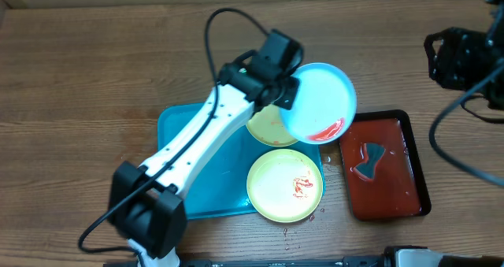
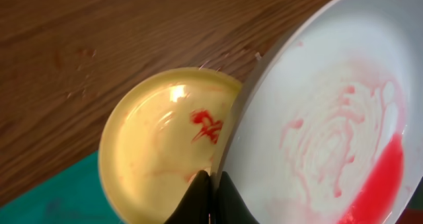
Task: Clean dirty plates on tray and stack at the side
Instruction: 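Lift the white plate with the left gripper and tilt it over the red tray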
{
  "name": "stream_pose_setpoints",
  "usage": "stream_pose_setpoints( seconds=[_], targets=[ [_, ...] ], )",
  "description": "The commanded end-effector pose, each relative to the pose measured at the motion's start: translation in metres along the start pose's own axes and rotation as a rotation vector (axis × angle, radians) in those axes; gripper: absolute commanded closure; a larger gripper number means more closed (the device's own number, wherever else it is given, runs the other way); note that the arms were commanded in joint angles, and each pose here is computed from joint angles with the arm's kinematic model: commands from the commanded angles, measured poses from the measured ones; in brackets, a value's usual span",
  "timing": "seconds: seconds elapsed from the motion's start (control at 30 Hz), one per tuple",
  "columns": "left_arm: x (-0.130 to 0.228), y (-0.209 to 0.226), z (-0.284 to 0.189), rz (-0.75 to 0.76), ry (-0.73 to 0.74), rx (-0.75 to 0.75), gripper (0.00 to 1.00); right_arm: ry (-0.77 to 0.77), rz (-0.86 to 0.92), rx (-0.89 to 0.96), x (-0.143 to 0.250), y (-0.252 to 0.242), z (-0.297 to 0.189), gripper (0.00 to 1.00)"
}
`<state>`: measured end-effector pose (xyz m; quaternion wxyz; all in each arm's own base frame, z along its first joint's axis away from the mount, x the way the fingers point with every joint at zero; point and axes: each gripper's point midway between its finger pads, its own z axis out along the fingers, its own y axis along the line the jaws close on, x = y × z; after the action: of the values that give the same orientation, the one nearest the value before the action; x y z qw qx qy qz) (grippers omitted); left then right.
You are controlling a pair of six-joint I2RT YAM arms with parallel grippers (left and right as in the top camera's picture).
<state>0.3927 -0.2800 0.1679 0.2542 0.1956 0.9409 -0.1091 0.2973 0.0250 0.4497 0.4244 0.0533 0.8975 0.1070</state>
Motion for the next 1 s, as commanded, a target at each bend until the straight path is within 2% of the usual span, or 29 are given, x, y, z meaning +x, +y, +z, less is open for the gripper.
stream_pose_setpoints(
  seconds=[0.0,0.23,0.53,0.97],
  targets=[
    [-0.024,-0.028,0.001,0.081,-0.054,0.006,0.96,-0.065,-0.017,-0.046,-0.003,0.01,-0.027,0.51],
    [-0.036,-0.074,0.01,0.28,-0.103,-0.055,0.96,-0.103,-0.035,-0.114,0.004,0.023,-0.054,0.52],
    [-0.041,-0.105,0.004,0.408,-0.182,-0.114,0.95,-0.088,-0.042,-0.159,0.01,0.031,-0.058,0.52],
    [-0.055,-0.147,-0.026,0.678,-0.346,-0.347,0.96,-0.089,-0.046,-0.158,0.01,0.031,-0.058,0.51]
  ],
)
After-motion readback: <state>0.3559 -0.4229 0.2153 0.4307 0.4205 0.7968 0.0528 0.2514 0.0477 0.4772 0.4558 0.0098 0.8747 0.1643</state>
